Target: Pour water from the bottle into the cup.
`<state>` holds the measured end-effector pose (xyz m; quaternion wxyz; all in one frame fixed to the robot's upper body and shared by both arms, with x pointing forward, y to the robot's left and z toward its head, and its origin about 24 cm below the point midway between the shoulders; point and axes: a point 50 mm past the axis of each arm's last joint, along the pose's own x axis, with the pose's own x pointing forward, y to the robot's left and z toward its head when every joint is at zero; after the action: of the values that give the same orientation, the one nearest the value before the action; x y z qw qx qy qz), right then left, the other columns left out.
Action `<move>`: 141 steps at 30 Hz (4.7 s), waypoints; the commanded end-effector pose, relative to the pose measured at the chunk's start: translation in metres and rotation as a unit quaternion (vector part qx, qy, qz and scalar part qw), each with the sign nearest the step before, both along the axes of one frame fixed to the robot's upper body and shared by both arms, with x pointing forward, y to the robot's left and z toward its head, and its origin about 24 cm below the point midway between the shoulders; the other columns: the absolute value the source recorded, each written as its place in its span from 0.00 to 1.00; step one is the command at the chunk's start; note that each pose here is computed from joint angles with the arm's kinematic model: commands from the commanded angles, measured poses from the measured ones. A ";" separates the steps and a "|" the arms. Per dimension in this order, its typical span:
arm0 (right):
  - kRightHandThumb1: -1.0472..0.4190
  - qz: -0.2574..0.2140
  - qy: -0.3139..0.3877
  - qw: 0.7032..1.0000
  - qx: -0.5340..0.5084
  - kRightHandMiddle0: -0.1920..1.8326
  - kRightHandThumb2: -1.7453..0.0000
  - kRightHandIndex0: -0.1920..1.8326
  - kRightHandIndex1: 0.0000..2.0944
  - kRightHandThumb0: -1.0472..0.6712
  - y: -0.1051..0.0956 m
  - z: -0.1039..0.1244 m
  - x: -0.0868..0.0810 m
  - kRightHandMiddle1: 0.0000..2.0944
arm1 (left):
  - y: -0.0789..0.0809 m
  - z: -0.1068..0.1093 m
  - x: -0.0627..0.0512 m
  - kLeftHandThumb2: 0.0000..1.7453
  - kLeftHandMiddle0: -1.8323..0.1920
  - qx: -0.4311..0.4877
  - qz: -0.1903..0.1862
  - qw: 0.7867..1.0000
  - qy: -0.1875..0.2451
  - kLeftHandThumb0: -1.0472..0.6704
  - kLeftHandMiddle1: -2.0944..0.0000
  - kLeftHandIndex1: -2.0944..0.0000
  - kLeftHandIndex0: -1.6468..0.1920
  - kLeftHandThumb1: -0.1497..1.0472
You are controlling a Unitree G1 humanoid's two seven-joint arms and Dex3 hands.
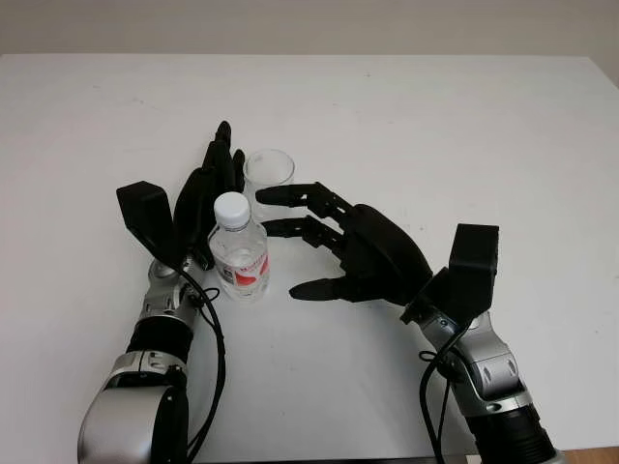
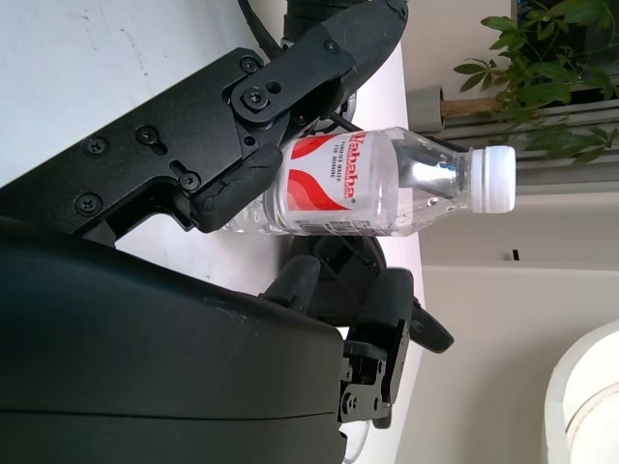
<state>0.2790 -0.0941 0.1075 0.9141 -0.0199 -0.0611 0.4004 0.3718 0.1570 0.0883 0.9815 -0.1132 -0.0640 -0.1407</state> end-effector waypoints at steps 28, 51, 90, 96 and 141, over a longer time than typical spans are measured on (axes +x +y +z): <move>0.23 0.035 -0.036 0.999 -0.017 0.03 0.97 0.08 0.44 0.13 0.043 -0.003 0.013 0.54 | -0.002 -0.011 -0.004 0.43 1.00 -0.005 0.003 1.000 0.018 0.12 1.00 1.00 1.00 1.00; 0.24 0.039 -0.041 0.997 -0.044 0.35 0.97 0.38 0.86 0.23 0.065 0.001 0.020 0.87 | -0.005 -0.009 -0.004 0.42 1.00 -0.002 0.003 1.000 0.012 0.13 1.00 1.00 1.00 1.00; 0.00 -0.113 -0.103 0.988 0.015 0.86 0.78 0.99 1.00 0.34 0.054 0.009 0.015 1.00 | -0.001 -0.011 -0.005 0.42 1.00 0.001 -0.003 1.000 0.015 0.13 1.00 1.00 1.00 1.00; 0.00 -0.124 -0.099 0.986 0.045 0.96 0.84 1.00 1.00 0.34 0.042 0.015 0.017 1.00 | 0.000 -0.010 -0.004 0.43 1.00 0.005 -0.002 1.000 0.017 0.13 1.00 1.00 1.00 1.00; 0.17 -0.383 -0.212 0.871 -0.221 0.80 0.61 0.83 1.00 0.50 -0.081 0.071 0.099 1.00 | -0.004 -0.012 -0.003 0.42 1.00 -0.002 -0.008 1.000 0.020 0.12 1.00 1.00 1.00 1.00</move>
<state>0.3729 -0.1762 0.1654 0.9392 -0.3165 -0.1327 0.0139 0.3740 0.1546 0.0921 0.9801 -0.1122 -0.0706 -0.1480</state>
